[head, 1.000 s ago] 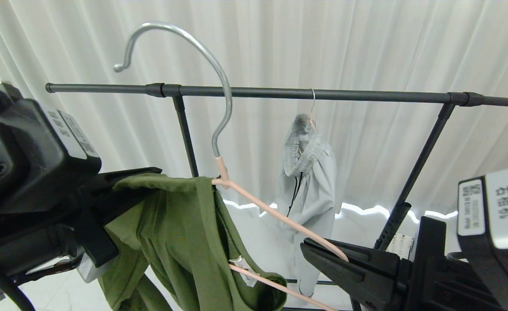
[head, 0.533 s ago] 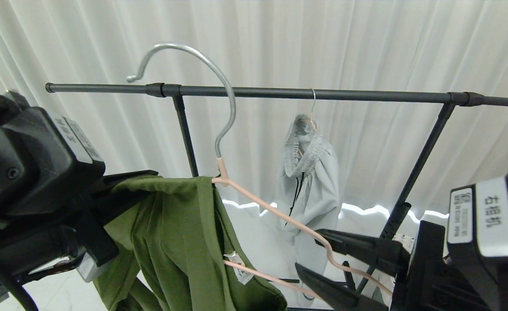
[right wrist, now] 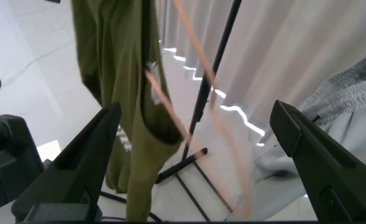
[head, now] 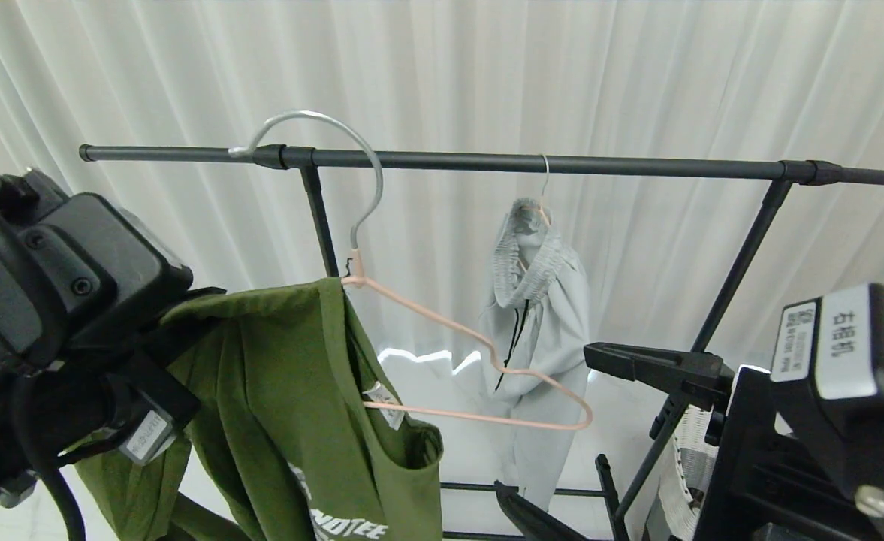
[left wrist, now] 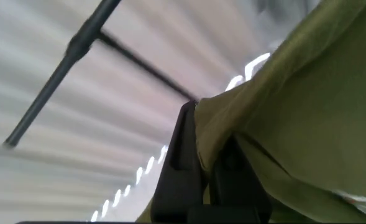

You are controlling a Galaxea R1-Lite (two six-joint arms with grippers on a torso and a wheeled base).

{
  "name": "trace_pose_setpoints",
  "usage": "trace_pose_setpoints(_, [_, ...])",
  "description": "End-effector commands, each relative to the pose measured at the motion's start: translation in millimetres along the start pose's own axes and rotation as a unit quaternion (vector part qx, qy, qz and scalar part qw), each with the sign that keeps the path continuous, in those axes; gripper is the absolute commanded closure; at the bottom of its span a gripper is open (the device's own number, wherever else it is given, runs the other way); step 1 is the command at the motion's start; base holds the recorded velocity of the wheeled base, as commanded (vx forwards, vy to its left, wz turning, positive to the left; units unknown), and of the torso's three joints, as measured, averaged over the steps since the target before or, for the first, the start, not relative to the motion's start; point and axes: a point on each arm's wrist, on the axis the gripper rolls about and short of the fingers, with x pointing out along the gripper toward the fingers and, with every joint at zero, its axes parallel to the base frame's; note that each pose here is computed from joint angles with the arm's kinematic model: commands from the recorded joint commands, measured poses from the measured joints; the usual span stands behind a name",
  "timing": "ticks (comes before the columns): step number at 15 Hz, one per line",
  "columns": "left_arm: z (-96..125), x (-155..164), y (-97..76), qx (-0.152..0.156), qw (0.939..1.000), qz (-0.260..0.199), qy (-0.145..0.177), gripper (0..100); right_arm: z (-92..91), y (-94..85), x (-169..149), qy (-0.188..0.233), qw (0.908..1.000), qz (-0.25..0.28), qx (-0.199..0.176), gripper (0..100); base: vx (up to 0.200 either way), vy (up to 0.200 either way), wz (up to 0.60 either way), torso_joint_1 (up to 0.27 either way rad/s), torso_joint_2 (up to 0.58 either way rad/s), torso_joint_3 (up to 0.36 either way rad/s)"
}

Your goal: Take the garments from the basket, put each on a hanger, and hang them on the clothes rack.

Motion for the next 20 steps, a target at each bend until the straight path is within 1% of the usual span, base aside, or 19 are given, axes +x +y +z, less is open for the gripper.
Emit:
trace_pose_setpoints(1, [0.8,3.4,0.2,-0.009,0.9997,0.02,-0.002,100,-2.0,1.0,2.3,0.005,1.0,0.0,-0.002,0,0.0,0.0,0.0,0.0,0.0,0.0])
trace_pose_setpoints(3, [5.7,13.0,1.8,-0.034,0.9972,0.067,-0.006,100,-12.7,-1.9,5.6,0.025,0.9996,-0.009,-0.006,0,0.0,0.0,0.0,0.0,0.0,0.0])
trace_pose_setpoints(4, [10.1,17.4,2.3,-0.048,0.9957,0.078,-0.016,100,-18.3,-4.6,5.7,0.034,0.9993,-0.015,-0.004,0,0.0,0.0,0.0,0.0,0.0,0.0])
trace_pose_setpoints(6, [16.7,25.0,1.3,-0.066,0.9935,0.088,-0.032,100,-23.4,-9.7,7.2,0.044,0.9987,-0.027,-0.003,0,0.0,0.0,0.0,0.0,0.0,0.0])
trace_pose_setpoints(9, [30.7,36.5,-1.1,-0.087,0.9891,0.1,-0.064,100,-31.2,-14.1,20.1,0.064,0.9969,-0.046,-0.001,0,0.0,0.0,0.0,0.0,0.0,0.0])
trace_pose_setpoints(10, [34.7,39.0,-1.7,-0.092,0.9878,0.103,-0.073,100,-31.3,-14.8,28.0,0.066,0.9963,-0.054,0.015,0,0.0,0.0,0.0,0.0,0.0,0.0])
trace_pose_setpoints(11, [38.3,41.2,-2.9,-0.095,0.9868,0.104,-0.08,100,-28.3,-13.8,38.0,0.064,0.9952,-0.065,0.038,0,0.0,0.0,0.0,0.0,0.0,0.0])
trace_pose_setpoints(12, [42.0,41.5,-4.9,-0.098,0.9861,0.101,-0.089,100,-23.5,-12.2,52.5,0.057,0.9917,-0.092,0.069,0,0.0,0.0,0.0,0.0,0.0,0.0])
trace_pose_setpoints(14, [44.8,39.1,-8.0,-0.098,0.986,0.093,-0.097,100,-15.3,-14.4,76.8,0.033,0.9825,-0.145,0.112,0,0.0,0.0,0.0,0.0,0.0,0.0])
trace_pose_setpoints(15, [45.5,38.7,-8.1,-0.099,0.9859,0.092,-0.099,100,-14.1,-15.6,81.5,0.027,0.9802,-0.156,0.119,0,0.0,0.0,0.0,0.0,0.0,0.0])
trace_pose_setpoints(16, [46.8,37.9,-8.3,-0.099,0.9857,0.091,-0.102,100,-17.2,-16.9,88.6,0.025,0.978,-0.169,0.12,0,0.0,0.0,0.0,0.0,0.0,0.0])
trace_pose_setpoints(20, [54.0,36.0,-3.8,-0.108,0.9831,0.093,-0.116,100,-28.0,-15.3,97.8,0.041,0.9774,-0.174,0.112,0,0.0,0.0,0.0,0.0,0.0,0.0])
